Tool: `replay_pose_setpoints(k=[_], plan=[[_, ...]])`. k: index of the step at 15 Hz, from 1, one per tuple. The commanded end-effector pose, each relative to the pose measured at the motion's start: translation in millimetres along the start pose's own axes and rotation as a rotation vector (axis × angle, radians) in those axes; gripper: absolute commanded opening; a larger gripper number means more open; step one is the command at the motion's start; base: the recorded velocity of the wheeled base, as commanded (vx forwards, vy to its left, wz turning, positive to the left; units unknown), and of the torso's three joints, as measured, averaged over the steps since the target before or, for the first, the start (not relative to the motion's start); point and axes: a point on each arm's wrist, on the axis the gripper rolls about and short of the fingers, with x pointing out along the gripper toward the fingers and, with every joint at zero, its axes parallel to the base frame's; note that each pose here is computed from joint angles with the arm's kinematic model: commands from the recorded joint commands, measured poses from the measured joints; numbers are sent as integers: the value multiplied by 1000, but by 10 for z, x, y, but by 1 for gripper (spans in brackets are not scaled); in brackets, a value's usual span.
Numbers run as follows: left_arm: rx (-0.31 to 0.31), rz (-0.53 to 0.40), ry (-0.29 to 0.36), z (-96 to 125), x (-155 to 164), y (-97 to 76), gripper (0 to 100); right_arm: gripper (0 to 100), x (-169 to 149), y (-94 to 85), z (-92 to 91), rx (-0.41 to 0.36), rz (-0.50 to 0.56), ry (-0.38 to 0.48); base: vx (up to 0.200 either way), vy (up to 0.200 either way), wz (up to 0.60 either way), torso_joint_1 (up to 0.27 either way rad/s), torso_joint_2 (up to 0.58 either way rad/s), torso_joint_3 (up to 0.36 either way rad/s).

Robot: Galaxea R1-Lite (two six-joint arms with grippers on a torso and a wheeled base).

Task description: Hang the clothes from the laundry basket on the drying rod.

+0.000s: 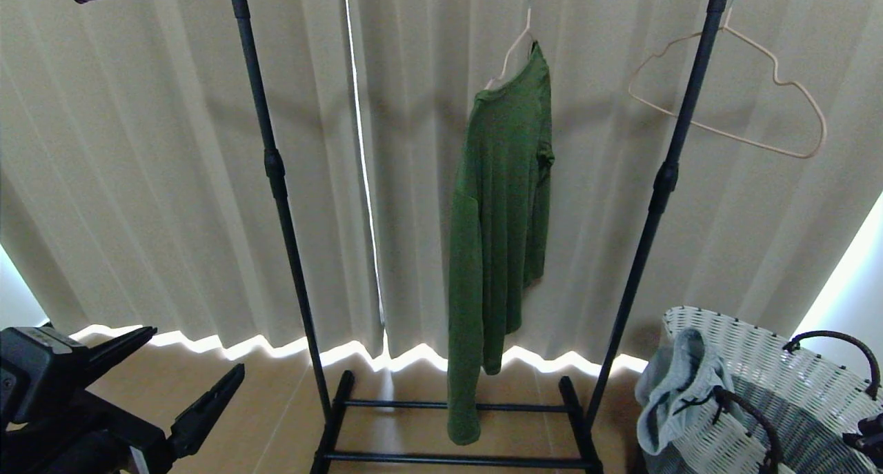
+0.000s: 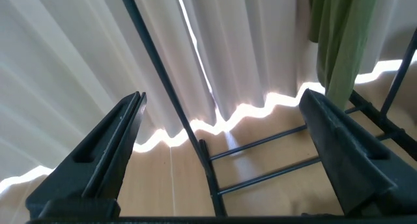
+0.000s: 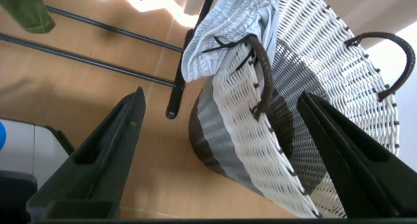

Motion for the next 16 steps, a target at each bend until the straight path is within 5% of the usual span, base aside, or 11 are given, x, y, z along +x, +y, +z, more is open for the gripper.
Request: replay_pose_setpoints(k=[1,16], plan=[[0,2,-4,5,-3,1,100,100,-31,-5,-1,3,-3,-23,0,0,0,0,0,0],[16,-6,-9,0,-27,-9,100,100,-27,-1,-32,-4,-4,11,0,0,0,0,0,0]])
